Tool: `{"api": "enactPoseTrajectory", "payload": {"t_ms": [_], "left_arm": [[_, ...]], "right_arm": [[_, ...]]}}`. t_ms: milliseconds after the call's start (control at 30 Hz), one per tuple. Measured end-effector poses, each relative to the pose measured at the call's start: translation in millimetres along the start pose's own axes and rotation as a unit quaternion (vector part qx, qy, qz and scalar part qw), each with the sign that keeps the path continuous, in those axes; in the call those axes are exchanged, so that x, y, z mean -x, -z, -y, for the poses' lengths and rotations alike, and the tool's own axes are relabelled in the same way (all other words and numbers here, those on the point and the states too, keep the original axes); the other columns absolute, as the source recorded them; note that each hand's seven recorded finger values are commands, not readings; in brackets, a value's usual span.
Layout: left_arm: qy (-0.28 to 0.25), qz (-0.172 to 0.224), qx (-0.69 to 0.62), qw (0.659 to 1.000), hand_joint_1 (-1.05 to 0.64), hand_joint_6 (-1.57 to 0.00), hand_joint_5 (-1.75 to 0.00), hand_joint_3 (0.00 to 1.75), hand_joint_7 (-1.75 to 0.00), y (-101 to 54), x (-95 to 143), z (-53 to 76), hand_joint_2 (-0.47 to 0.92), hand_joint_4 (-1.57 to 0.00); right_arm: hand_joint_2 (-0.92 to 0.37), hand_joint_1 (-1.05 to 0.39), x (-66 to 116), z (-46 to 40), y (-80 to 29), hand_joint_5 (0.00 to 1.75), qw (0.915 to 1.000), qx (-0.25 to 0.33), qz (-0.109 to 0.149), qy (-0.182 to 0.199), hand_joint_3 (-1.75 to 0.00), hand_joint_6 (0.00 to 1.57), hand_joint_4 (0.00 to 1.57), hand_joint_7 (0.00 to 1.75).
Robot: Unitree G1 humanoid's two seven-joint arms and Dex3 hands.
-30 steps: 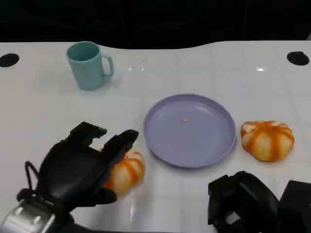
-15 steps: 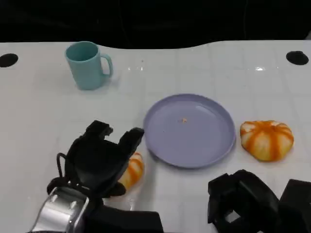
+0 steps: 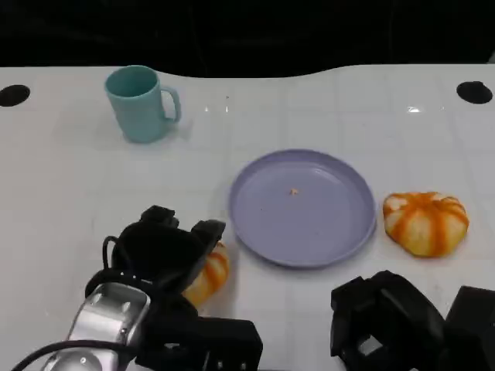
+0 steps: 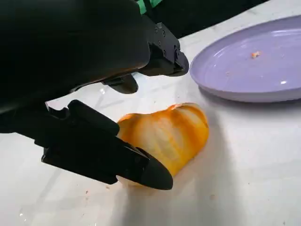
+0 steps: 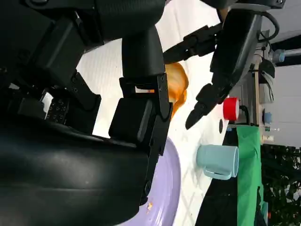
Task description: Grasp the bread from the table and place it into the plate.
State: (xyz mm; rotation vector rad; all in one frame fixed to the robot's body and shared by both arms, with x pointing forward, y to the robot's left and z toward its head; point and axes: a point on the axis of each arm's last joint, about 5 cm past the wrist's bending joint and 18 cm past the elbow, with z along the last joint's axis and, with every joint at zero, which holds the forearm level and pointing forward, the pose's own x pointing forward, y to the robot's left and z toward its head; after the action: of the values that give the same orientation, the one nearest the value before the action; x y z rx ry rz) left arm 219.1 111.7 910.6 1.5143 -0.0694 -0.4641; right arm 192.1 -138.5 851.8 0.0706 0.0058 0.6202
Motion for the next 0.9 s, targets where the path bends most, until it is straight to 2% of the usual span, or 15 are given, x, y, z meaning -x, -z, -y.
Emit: {"api": "enactPoseTrajectory", "payload": {"t_ms": [300,433,467,533,567,600,667,700,733,767,833,867,900], "left_arm": [[0.029,-0.011,0.010,0.999,-0.51,-0.25,-0.54,0.01,-0.02,4.5,-15,3.3,0.81,-0.16],[0.025,-0.008,0.022,0.999,-0.36,-0.38,-0.65,0.03,-0.06,6.8,-21,9.0,0.85,-0.36],[0.019,-0.004,0.025,1.000,-0.34,-0.42,-0.71,0.04,-0.07,7.4,-22,10.7,0.86,-0.41],[0.005,0.005,0.031,0.999,-0.28,-0.64,-1.22,0.13,-0.08,8.9,-23,15.1,0.89,-0.51],[-0.005,0.012,0.033,0.999,-0.27,-0.71,-1.36,0.17,-0.08,9.8,-24,18.0,0.89,-0.53],[-0.014,0.019,0.037,0.999,-0.26,-0.85,-1.44,0.33,-0.09,11.2,-24,20.4,0.88,-0.63],[-0.028,0.030,0.041,0.998,-0.28,-1.03,-1.33,0.57,-0.08,14.6,-26,23.7,0.83,-0.76],[-0.032,0.033,0.045,0.998,-0.29,-1.06,-1.31,0.61,-0.07,16.3,-28,24.5,0.82,-0.78],[-0.036,0.035,0.046,0.998,-0.29,-1.15,-1.29,0.66,-0.10,17.7,-29,25.2,0.81,-0.85],[-0.038,0.037,0.049,0.997,-0.30,-1.24,-1.33,0.72,-0.12,18.6,-30,25.7,0.76,-0.91],[-0.043,0.041,0.055,0.997,-0.30,-1.29,-1.48,0.73,-0.16,19.9,-31,27.4,0.71,-0.90],[-0.049,0.043,0.057,0.996,-0.30,-1.29,-1.57,0.75,-0.21,20.5,-31,28.0,0.69,-0.88],[-0.055,0.045,0.058,0.996,-0.31,-1.20,-1.63,0.79,-0.35,20.9,-32,28.6,0.69,-0.86]], "right_arm": [[-0.17,-1.05,-0.1,-0.5,0.2,1.25,1.0000,0.001,-0.001,0.001,-1.14,1.57,1.56,0.93],[-0.18,-1.05,-0.1,-0.6,0.3,1.25,1.0000,0.001,-0.001,0.001,-1.14,1.57,1.55,0.93],[-0.18,-1.05,-0.1,-0.7,0.3,1.25,1.0000,0.001,-0.001,0.001,-1.14,1.57,1.55,0.93],[-0.18,-1.05,-0.1,-0.7,0.2,1.25,1.0000,0.002,0.000,0.002,-1.14,1.57,1.55,0.93],[-0.18,-1.05,-0.1,-0.7,0.2,1.25,1.0000,0.002,0.000,0.002,-1.14,1.57,1.55,0.94],[-0.18,-1.05,-0.1,-0.7,0.2,1.25,1.0000,0.002,0.000,0.002,-1.13,1.57,1.55,0.93],[-0.17,-1.05,0.0,-0.7,0.3,1.25,1.0000,0.001,0.000,0.001,-1.13,1.57,1.56,0.93],[-0.18,-1.05,0.0,-0.7,0.3,1.25,1.0000,0.001,0.001,0.001,-1.13,1.57,1.56,0.93],[-0.18,-1.05,0.0,-0.7,0.3,1.25,1.0000,0.001,0.001,0.001,-1.13,1.57,1.56,0.93],[-0.18,-1.05,0.0,-0.7,0.3,1.25,1.0000,0.000,0.001,0.001,-1.13,1.57,1.56,0.93],[-0.17,-1.05,0.4,-0.8,0.6,1.25,1.0000,0.000,0.000,0.001,-1.13,1.57,1.56,0.93],[-0.17,-1.05,0.5,-0.9,0.7,1.25,1.0000,0.000,0.000,0.002,-1.13,1.57,1.56,0.93],[-0.17,-1.05,0.6,-1.0,0.7,1.25,1.0000,0.000,0.000,0.002,-1.14,1.57,1.55,0.93]]}}
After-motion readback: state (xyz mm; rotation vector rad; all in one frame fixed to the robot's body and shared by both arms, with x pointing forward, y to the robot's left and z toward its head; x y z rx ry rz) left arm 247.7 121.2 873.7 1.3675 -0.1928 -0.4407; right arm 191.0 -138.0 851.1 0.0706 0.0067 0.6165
